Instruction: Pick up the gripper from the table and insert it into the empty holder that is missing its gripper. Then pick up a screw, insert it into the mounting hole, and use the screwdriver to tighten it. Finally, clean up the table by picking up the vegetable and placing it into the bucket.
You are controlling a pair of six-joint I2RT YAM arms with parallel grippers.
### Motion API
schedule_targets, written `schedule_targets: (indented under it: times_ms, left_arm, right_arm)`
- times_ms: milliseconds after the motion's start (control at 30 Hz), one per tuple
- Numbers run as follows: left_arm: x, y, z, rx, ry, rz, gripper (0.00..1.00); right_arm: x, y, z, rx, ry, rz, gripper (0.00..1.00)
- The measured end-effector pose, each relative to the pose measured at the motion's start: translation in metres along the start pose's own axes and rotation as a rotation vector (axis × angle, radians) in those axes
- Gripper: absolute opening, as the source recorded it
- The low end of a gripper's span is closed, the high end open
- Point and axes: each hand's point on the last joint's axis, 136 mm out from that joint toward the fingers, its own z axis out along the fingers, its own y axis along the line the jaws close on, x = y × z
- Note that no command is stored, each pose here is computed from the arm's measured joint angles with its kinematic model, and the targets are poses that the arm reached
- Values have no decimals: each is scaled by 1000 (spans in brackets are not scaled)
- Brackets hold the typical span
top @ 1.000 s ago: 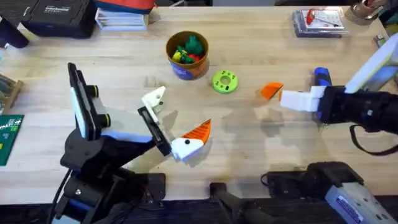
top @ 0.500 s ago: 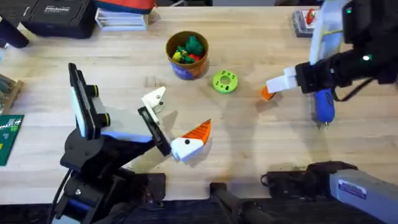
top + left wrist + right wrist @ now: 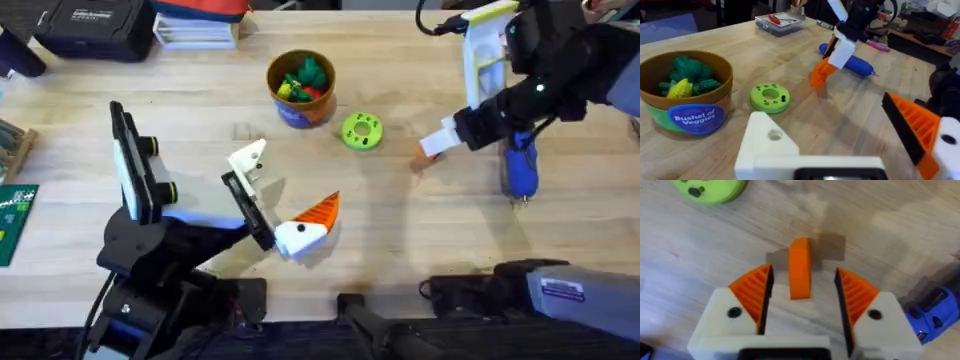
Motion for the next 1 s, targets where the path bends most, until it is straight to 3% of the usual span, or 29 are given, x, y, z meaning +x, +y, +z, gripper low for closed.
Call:
schedule_targets:
  times_ms: [100, 300, 467, 667, 867, 1000]
  left_arm:
    - [0, 0, 0, 0, 0, 0, 986]
    - [0, 0, 0, 0, 0, 0, 986]
    - [0, 0, 0, 0, 0, 0, 986]
    - [0, 0, 0, 0, 0, 0, 986]
    - [0, 0, 0, 0, 0, 0, 986]
    - [0, 0, 0, 0, 0, 0, 986]
  right_arm:
    - [-1, 4, 1, -23, -4, -3, 654]
    - [-1, 6, 1, -37, -5, -10, 505]
    - [-3, 6, 1, -35, -10, -14, 36]
    - [-9, 7, -24, -18, -60, -22, 10]
    - [-20, 17, -101, 32, -286, -2, 9]
    - [-19, 42, -131, -64, -417, 38, 8]
